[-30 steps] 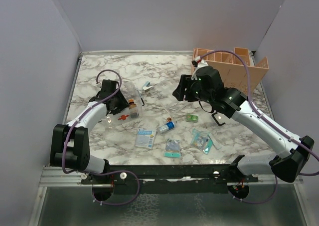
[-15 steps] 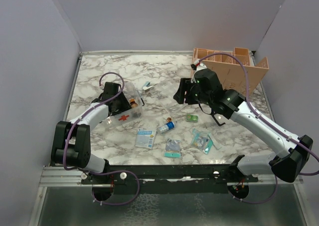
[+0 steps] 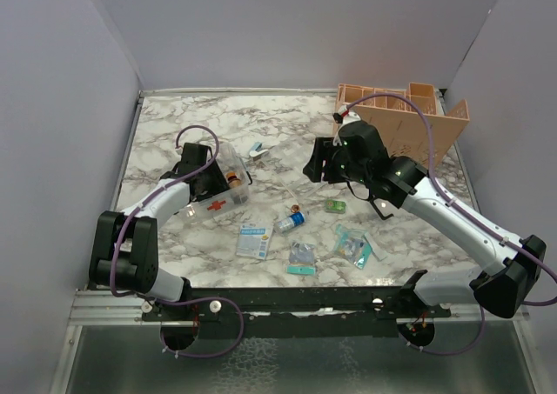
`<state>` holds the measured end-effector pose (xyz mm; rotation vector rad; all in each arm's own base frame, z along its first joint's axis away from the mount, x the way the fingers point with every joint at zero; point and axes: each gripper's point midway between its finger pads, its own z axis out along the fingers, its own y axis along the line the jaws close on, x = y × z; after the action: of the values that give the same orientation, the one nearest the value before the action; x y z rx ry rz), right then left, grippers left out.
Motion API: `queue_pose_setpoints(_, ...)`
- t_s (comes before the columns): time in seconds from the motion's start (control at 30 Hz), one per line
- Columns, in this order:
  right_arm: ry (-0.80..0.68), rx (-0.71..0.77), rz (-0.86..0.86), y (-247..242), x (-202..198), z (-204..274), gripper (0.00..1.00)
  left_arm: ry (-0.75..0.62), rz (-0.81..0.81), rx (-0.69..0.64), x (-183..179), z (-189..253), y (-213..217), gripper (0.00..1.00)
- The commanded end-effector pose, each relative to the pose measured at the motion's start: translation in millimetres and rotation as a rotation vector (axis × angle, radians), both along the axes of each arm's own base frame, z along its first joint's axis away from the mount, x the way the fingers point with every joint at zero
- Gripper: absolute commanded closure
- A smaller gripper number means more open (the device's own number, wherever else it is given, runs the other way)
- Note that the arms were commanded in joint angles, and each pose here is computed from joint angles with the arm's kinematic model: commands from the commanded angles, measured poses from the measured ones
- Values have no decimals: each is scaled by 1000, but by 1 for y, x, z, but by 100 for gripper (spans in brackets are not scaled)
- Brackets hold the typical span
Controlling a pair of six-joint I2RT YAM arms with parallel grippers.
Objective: Organize the medicine kit
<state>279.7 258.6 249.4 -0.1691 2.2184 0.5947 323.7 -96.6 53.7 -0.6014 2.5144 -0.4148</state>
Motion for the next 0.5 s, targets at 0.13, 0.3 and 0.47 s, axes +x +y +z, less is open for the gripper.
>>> queue_pose_setpoints(0.13, -21, -7, -21, -6, 2, 2, 43, 17, -45, -75, 0, 2, -17, 61)
queue_pose_setpoints(0.3, -20, -10, -20, -5, 3, 1, 43, 42, -63, -92, -9, -4, -21, 67)
queue_pose_setpoints(0.47, -20, -16, -18, -4, 4, 0, 44, 27, -94, -72, -5, 3, -20, 57)
